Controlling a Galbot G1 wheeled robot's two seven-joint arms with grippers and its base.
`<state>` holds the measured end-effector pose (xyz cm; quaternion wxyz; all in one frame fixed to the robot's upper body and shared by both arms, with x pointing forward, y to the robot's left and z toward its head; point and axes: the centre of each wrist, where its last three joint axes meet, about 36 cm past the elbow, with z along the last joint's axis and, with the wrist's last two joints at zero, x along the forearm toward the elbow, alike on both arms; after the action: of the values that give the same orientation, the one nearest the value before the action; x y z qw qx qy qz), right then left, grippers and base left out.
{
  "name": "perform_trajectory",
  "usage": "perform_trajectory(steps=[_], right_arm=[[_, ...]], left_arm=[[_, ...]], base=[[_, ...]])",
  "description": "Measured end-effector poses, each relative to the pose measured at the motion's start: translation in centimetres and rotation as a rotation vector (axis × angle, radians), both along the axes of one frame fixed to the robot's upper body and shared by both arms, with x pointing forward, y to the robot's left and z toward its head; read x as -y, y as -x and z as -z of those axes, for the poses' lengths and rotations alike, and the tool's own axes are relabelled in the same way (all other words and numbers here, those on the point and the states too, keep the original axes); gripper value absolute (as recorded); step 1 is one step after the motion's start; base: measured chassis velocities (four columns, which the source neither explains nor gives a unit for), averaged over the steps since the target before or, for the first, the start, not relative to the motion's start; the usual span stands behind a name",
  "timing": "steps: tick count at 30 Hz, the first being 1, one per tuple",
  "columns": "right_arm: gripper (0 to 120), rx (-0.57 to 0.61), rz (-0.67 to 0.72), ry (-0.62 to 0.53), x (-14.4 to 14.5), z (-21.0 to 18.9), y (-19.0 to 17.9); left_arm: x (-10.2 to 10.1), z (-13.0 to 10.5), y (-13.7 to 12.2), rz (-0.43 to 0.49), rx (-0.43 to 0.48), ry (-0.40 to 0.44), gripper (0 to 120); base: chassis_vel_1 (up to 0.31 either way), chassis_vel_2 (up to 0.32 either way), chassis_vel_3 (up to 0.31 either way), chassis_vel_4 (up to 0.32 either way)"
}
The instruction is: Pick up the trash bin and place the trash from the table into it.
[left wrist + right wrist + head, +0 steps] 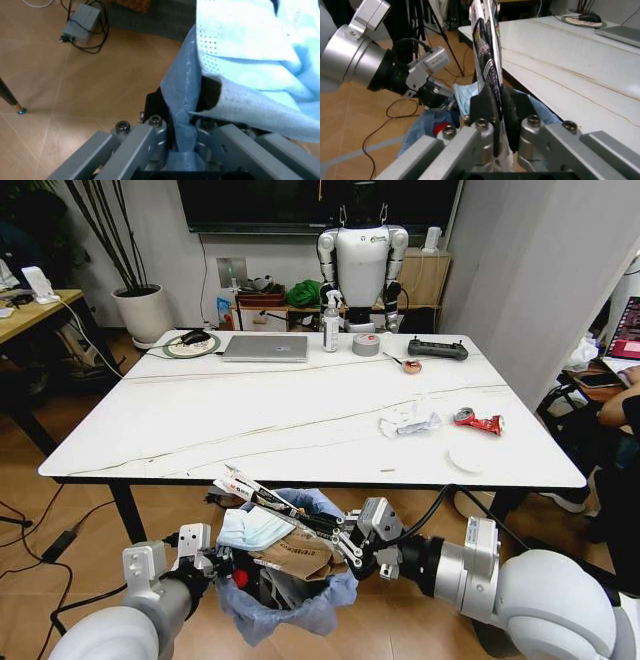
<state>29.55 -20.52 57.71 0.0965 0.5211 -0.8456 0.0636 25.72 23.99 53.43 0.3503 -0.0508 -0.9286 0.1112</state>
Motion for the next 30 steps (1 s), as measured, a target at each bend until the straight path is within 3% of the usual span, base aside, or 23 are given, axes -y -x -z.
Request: perform_trajectory(steps=[5, 8, 12, 14, 16, 19, 22, 25, 28, 30], right_arm=[[22, -0.006, 0.0, -0.006, 0.0, 0.2, 0.1], [38, 0.004, 0.002, -0.012, 0.0, 0.4, 0.2], [47, 0.006, 0.006, -0.019, -0.1, 0.4, 0.2], [60, 0.011, 0.045, -0.043, -0.2, 0.1, 0.0], [60, 0.01, 0.064, -0.053, -0.2, -0.1, -0.1], [76, -0.008, 0.204, -0.119, -0.7, -1.5, -0.9], [84, -0.018, 0.301, -0.15, -0.9, -2.0, -1.2], [97, -0.045, 0.547, -0.169, -1.1, -3.0, -2.8], [100, -0.12, 0.743, -0.182, -0.7, -2.8, -5.6], [100, -0.126, 0.759, -0.183, -0.6, -2.7, -5.9]], left_arm=[[0.0, 0.0, 0.0, -0.002, 0.001, -0.001, 2], [-0.1, -0.1, -0.1, 0.001, 0.005, -0.001, 2], [-0.1, -0.1, -0.1, 0.003, 0.005, -0.002, 2], [-0.2, -0.1, -0.1, 0.004, 0.003, -0.005, 2], [-0.2, -0.1, -0.1, 0.004, 0.002, -0.005, 2], [-0.2, 0.0, 0.0, 0.003, -0.006, -0.005, 2], [-0.1, 0.1, 0.1, 0.003, -0.012, -0.006, 2], [-0.2, 0.2, 0.3, -0.002, -0.019, -0.011, 2], [-0.2, 0.3, 0.4, -0.005, -0.026, -0.014, 2], [-0.2, 0.3, 0.4, -0.006, -0.026, -0.014, 2]], base=[[0.0, 0.0, 0.0, 0.0], [0.0, 0.0, 0.0, 0.0], [0.0, 0.0, 0.0, 0.0], [0.0, 0.0, 0.0, 0.0], [0.0, 0.0, 0.0, 0.0], [0.0, 0.0, 0.0, 0.0], [0.0, 0.0, 0.0, 0.0], [0.0, 0.0, 0.0, 0.0], [0.0, 0.0, 0.0, 0.0], [0.0, 0.0, 0.0, 0.0]])
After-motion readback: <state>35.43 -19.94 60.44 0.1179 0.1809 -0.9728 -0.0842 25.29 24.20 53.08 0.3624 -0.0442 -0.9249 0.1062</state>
